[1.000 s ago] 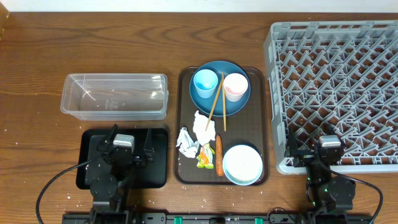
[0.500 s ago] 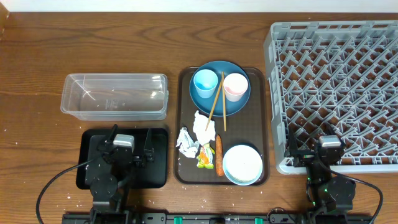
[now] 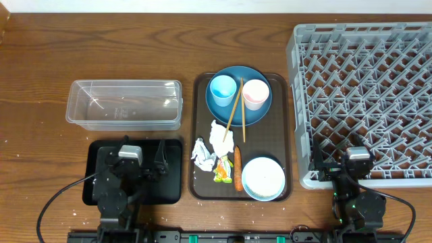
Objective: Sort waste into correct bins and load items into the dishwasher rack
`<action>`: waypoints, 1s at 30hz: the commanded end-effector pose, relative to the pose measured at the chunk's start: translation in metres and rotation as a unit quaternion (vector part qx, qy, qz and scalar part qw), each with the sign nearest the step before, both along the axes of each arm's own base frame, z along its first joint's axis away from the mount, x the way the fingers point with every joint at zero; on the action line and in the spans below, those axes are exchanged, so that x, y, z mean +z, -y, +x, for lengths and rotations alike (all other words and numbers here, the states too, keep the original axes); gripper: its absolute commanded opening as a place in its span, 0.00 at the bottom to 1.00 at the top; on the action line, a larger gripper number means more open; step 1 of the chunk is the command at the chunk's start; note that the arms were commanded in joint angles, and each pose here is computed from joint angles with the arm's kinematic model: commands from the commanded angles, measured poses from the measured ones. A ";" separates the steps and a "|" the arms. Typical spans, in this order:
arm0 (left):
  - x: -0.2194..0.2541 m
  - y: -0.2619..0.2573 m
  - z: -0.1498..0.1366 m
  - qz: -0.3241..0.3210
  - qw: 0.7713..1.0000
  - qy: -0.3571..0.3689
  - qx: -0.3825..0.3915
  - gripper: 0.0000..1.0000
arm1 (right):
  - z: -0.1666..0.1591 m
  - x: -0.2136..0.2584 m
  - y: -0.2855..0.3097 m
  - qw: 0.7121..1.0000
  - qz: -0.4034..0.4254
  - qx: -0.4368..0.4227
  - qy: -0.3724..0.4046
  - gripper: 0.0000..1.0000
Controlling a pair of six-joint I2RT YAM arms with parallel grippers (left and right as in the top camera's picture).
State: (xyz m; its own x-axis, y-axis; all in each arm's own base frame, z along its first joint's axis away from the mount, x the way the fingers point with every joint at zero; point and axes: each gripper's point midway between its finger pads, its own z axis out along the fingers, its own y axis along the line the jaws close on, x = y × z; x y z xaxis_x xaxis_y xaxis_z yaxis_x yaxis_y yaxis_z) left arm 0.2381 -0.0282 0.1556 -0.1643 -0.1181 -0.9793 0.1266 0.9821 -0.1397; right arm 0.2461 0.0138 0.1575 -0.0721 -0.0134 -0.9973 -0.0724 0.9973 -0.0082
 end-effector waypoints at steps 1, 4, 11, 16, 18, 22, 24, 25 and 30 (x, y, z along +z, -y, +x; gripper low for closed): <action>0.055 0.012 -0.014 -0.077 0.996 0.027 -0.029 0.95 | 0.000 -0.002 0.001 1.000 -0.002 -0.001 -0.003 0.99; 0.081 0.017 -0.030 -0.078 0.996 0.004 -0.044 0.95 | 0.000 -0.002 0.001 1.000 -0.002 -0.001 -0.003 0.99; 0.153 0.052 -0.061 -0.099 0.981 -0.080 -0.146 0.95 | 0.000 -0.002 0.001 1.000 -0.002 -0.001 -0.003 0.99; 0.173 0.055 -0.074 -0.116 0.957 -0.225 -0.141 0.95 | 0.000 -0.002 0.001 1.000 -0.002 -0.001 -0.003 0.99; 0.169 0.055 -0.078 -0.122 0.940 -0.291 -0.132 0.95 | 0.000 -0.002 0.001 1.000 -0.002 -0.001 -0.003 0.99; 0.157 0.054 -0.072 -0.127 0.912 -0.373 -0.116 0.95 | 0.000 -0.002 0.001 1.000 -0.002 -0.001 -0.003 0.99; 0.151 0.054 -0.063 -0.129 0.904 -0.392 -0.111 0.95 | 0.000 -0.002 0.001 1.000 -0.002 -0.001 -0.003 0.99; 0.148 0.056 -0.060 -0.132 0.899 -0.401 -0.114 0.95 | 0.000 -0.002 0.001 1.000 -0.002 -0.001 -0.003 0.99; 0.127 0.057 -0.056 -0.139 0.875 -0.451 -0.110 0.95 | 0.000 -0.002 0.001 1.000 -0.002 -0.001 -0.003 0.99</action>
State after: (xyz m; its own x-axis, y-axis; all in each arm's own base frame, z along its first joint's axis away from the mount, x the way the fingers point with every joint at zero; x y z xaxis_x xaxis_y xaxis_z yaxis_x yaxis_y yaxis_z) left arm 0.1846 -0.0817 0.2878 -0.8883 -0.2061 -0.4105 0.0264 0.8693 -0.4936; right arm 0.2462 0.0137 0.1575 -0.0721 -0.0134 -0.9973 -0.0720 0.9974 -0.0082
